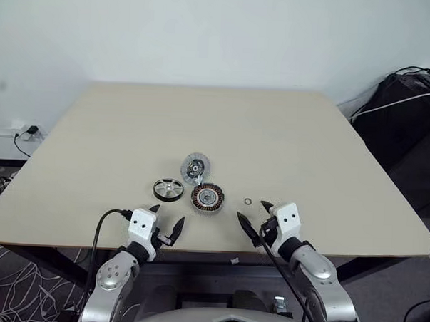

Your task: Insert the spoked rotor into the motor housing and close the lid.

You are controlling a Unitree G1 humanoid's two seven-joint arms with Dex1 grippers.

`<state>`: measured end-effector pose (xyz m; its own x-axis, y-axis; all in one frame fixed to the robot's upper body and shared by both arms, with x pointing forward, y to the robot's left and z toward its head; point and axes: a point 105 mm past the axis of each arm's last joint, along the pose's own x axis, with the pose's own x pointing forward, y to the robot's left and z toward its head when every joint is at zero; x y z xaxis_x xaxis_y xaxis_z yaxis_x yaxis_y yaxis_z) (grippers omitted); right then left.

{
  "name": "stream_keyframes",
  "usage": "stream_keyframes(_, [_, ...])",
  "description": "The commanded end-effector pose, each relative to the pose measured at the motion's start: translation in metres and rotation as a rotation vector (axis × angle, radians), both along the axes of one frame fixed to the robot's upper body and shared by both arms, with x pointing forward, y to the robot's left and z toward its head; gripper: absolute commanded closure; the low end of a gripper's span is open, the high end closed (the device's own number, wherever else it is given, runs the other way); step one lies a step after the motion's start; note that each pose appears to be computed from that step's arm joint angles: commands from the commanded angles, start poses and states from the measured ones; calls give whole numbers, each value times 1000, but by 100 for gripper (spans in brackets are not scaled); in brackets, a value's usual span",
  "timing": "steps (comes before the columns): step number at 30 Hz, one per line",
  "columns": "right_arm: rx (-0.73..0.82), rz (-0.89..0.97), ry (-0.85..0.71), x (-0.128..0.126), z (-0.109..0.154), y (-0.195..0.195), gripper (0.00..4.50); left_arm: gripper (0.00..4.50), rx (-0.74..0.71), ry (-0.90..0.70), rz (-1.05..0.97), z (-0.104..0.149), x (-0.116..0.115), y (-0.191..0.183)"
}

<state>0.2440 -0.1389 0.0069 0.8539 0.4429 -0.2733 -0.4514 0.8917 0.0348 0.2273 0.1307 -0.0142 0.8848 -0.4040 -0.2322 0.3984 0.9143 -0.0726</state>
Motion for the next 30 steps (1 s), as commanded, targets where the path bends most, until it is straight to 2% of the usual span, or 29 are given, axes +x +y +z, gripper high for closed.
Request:
stream_keyframes(1, [-4,-2,-57,5,16,-2,4,0,-11,-57,5,17,7,1])
stream_keyframes(18, [-68,3,-30,4,5,-8,4,0,37,-59,-35,15,3,-1])
stream_keyframes(22, [-118,-58,-13,14,1,-9,4,0,38,-62,-31,15,4,-2])
stream_keyframes(26, [-106,-43,16,27,-4,2,4,0,36,-70,-26,17,7,-4])
stream_keyframes(30, [-156,-34,7,44,-6,6,4,0,35,-73,-22,17,9,-5])
